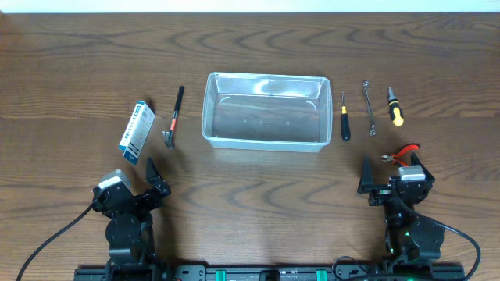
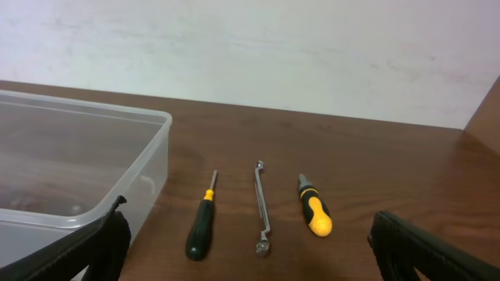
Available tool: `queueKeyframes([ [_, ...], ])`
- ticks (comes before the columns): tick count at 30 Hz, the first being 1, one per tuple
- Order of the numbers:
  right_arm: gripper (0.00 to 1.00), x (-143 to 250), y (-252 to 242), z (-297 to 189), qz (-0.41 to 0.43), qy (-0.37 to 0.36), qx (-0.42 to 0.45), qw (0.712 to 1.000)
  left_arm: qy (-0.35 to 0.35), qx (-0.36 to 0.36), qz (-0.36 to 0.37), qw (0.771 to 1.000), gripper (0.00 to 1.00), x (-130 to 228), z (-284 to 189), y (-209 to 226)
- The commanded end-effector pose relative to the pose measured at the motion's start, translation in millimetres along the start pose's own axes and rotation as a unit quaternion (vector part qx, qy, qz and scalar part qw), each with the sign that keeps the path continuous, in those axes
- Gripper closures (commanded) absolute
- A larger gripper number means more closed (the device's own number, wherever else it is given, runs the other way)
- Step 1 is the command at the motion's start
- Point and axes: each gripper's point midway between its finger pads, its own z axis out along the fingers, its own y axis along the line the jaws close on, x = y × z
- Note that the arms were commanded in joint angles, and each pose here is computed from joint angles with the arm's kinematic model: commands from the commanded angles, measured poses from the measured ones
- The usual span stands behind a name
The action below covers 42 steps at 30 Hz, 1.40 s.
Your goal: Pack container
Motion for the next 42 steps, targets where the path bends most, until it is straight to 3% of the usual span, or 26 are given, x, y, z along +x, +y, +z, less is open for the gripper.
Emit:
queueKeyframes([
  [1,0.01,0.7,-2.1,-0.2,-0.003,-0.001,0.004,1.000,0.011,-0.003,0.008,1.000,0.02,11.3,2.8,2.3],
  [13,0.01,0.6,-1.3,-0.2,0.000,-0.001,0.001,1.000,0.011,-0.003,0.008,1.000,0.02,11.3,2.8,2.3],
  [22,0.01,-3.1,2.1,0.4,0.099,-0.001,-0.009,0.995,0.011,-0.003,0.008,1.000,0.02,11.3,2.8,2.3],
  [29,0.01,-40.1,-14.4,14.5,0.077,0.031,0.027,0.996,0.011,-0.003,0.008,1.000,0.02,11.3,2.8,2.3],
  [35,0.01,-90.2,-20.3,69.2,0.036,0.157,0.014,0.987,0.011,-0.003,0.008,1.000,0.02,11.3,2.8,2.3],
  [42,0.01,-117.4,-16.1,136.5,0.053,0.356,-0.026,0.932,0.011,-0.003,0.008,1.000,0.02,11.3,2.8,2.3],
])
